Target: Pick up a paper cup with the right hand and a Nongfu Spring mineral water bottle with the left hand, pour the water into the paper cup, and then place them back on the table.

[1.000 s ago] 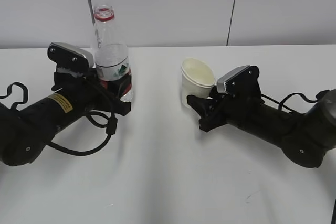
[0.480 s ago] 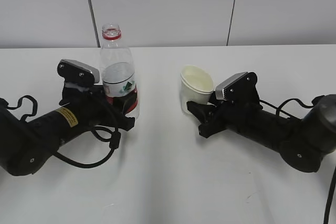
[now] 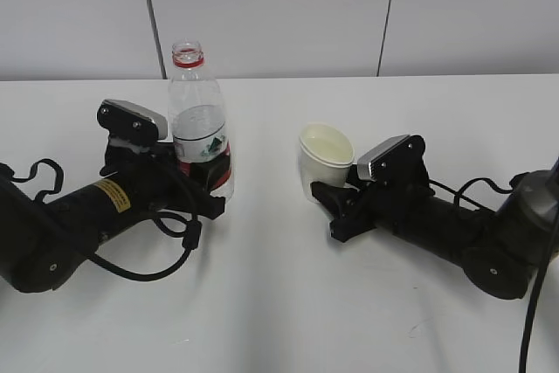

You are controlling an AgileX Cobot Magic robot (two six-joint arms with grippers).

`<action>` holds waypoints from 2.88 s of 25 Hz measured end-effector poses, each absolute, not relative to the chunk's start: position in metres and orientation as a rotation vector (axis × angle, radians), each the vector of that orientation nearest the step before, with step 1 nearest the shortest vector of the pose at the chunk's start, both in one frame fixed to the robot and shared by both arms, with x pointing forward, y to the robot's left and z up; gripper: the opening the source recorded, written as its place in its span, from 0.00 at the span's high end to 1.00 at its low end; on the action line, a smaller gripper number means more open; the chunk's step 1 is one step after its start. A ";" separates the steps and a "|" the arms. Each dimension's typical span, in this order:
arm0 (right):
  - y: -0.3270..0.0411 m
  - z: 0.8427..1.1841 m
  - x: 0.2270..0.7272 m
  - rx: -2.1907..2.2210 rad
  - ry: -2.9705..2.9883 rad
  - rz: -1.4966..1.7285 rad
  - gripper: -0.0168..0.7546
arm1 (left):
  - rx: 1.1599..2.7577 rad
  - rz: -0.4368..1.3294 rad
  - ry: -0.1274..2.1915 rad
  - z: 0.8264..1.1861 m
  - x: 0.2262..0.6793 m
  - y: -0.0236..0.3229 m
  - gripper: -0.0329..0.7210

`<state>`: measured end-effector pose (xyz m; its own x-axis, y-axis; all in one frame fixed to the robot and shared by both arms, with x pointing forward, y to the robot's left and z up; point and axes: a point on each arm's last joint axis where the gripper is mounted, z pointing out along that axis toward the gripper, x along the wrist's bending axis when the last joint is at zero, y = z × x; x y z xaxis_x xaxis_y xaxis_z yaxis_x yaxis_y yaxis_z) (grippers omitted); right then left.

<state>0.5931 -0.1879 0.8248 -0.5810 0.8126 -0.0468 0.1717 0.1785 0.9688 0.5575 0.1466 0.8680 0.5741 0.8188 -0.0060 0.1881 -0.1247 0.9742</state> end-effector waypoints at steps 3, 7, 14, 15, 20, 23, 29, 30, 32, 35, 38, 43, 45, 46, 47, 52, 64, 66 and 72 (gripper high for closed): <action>-0.188 0.825 0.593 0.926 1.873 1.435 0.29 | 1.643 0.673 0.860 0.868 0.557 0.147 0.37; -0.190 0.821 0.586 0.957 1.883 1.423 0.14 | 1.642 0.674 0.865 0.868 0.558 0.147 0.24; -0.201 0.828 0.559 1.050 1.883 1.371 0.13 | 1.676 0.655 0.893 0.864 0.543 0.153 0.18; -0.203 0.830 0.556 1.067 1.875 1.362 0.14 | 1.682 0.662 0.901 0.864 0.539 0.156 0.18; -0.212 0.842 0.544 1.148 1.810 1.319 0.16 | 1.700 0.728 0.941 0.870 0.524 0.169 0.18; -0.218 0.842 0.542 1.212 1.757 1.282 0.18 | 1.691 0.778 0.984 0.875 0.517 0.178 0.18; -0.241 0.843 0.549 1.335 1.596 1.166 0.20 | 1.648 0.948 1.128 0.878 0.523 0.208 0.18; -0.246 0.843 0.551 1.346 1.576 1.156 0.21 | 1.638 0.973 1.149 0.878 0.525 0.216 0.18; -0.258 0.845 0.556 1.366 1.530 1.135 0.21 | 1.612 1.019 1.187 0.879 0.529 0.230 0.18; -0.271 0.849 0.566 1.377 1.465 1.124 0.21 | 1.585 1.092 1.232 0.882 0.535 0.251 0.18; -0.279 0.855 0.576 1.370 1.415 1.127 0.21 | 1.561 1.147 1.257 0.885 0.542 0.265 0.18; -0.280 0.860 0.592 1.371 1.411 1.127 0.22 | 1.570 1.157 1.292 0.889 0.560 0.273 0.18; -0.279 0.861 0.597 1.385 1.429 1.115 0.22 | 1.618 1.121 1.322 0.889 0.567 0.272 0.18; -0.280 0.860 0.598 1.402 1.442 1.103 0.22 | 1.640 1.103 1.341 0.889 0.570 0.271 0.18; -0.280 0.861 0.600 1.421 1.452 1.093 0.22 | 1.653 1.098 1.351 0.892 0.573 0.271 0.18; -0.282 0.878 0.606 1.515 1.513 1.033 0.22 | 1.721 1.068 1.417 0.912 0.585 0.273 0.18; -0.283 0.919 0.623 1.815 1.809 0.713 0.22 | 1.990 0.669 1.604 0.943 0.596 0.275 0.18; -0.282 0.927 0.627 1.855 1.850 0.661 0.22 | 2.018 0.601 1.643 0.950 0.599 0.281 0.18; -0.282 0.950 0.634 1.957 1.962 0.508 0.22 | 2.148 0.480 1.752 0.969 0.603 0.295 0.19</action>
<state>0.6342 -0.2820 0.9498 -0.0079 0.9997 0.0216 0.8847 -0.0031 0.4662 0.6027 0.2947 0.9687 0.1882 0.9807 0.0533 0.8707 -0.1917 0.4529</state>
